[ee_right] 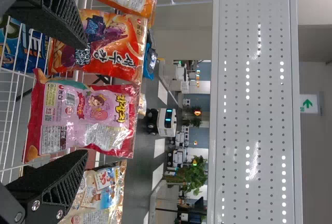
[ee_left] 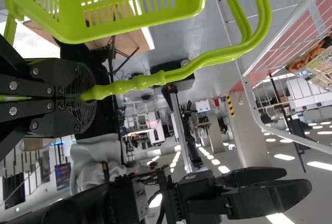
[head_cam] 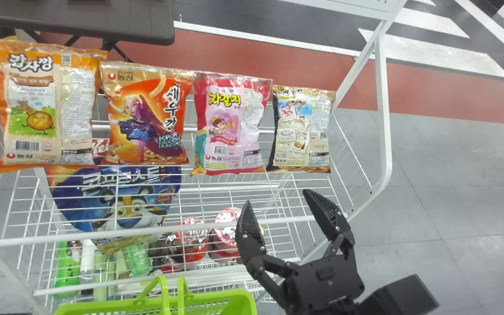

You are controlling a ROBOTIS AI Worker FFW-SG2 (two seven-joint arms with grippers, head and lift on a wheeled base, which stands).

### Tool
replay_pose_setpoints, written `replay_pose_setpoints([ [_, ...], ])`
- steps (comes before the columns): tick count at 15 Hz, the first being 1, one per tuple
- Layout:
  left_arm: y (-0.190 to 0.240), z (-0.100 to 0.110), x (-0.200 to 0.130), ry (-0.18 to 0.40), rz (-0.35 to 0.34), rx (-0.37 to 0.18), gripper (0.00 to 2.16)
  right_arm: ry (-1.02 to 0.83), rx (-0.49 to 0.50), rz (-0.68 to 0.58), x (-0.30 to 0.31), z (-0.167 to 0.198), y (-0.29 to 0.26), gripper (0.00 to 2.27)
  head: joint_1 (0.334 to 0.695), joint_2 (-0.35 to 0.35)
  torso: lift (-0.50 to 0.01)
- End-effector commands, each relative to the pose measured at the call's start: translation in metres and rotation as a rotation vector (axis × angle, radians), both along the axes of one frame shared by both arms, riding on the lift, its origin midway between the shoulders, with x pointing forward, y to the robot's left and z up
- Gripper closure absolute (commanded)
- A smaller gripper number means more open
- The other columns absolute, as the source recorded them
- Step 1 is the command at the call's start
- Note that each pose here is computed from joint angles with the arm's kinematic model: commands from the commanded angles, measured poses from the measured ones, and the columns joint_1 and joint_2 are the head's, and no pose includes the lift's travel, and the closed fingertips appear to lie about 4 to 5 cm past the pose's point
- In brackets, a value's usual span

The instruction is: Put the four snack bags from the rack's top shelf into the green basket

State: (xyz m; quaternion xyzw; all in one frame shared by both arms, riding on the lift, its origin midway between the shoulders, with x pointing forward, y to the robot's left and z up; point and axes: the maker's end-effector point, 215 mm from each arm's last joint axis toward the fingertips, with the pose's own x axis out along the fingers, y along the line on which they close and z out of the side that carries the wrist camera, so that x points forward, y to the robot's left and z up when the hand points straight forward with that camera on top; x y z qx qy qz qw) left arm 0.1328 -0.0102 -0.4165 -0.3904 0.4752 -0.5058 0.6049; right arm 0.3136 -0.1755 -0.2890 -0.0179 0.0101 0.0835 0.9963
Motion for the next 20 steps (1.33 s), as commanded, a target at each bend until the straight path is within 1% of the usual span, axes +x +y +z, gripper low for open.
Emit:
replay_pose_setpoints([
  [1,0.000,0.000,0.000,-0.002,0.003,-0.005,2.12,-0.001,0.000,-0.001,0.001,0.000,0.000,0.09,0.695,-0.350,0.000],
  [9,0.000,0.003,-0.001,-0.008,0.002,-0.013,2.12,0.000,0.002,-0.004,0.003,-0.003,0.000,0.09,0.695,-0.350,0.000],
  [12,-0.003,0.005,-0.002,-0.013,-0.004,-0.022,2.12,-0.018,0.015,0.000,0.018,-0.001,0.006,0.09,0.695,-0.350,0.000],
  [15,-0.007,0.006,-0.002,-0.022,-0.012,-0.026,2.12,-0.036,0.021,0.049,0.058,0.002,0.040,0.09,0.695,-0.350,0.000],
  [18,-0.010,0.002,-0.006,-0.009,-0.019,-0.028,2.12,-0.035,0.038,0.137,0.097,-0.004,0.090,0.09,0.695,-0.342,0.000],
  [20,-0.011,0.001,-0.006,-0.016,-0.018,-0.031,2.12,-0.028,0.053,0.203,0.115,-0.012,0.132,0.09,0.695,-0.272,0.000],
])
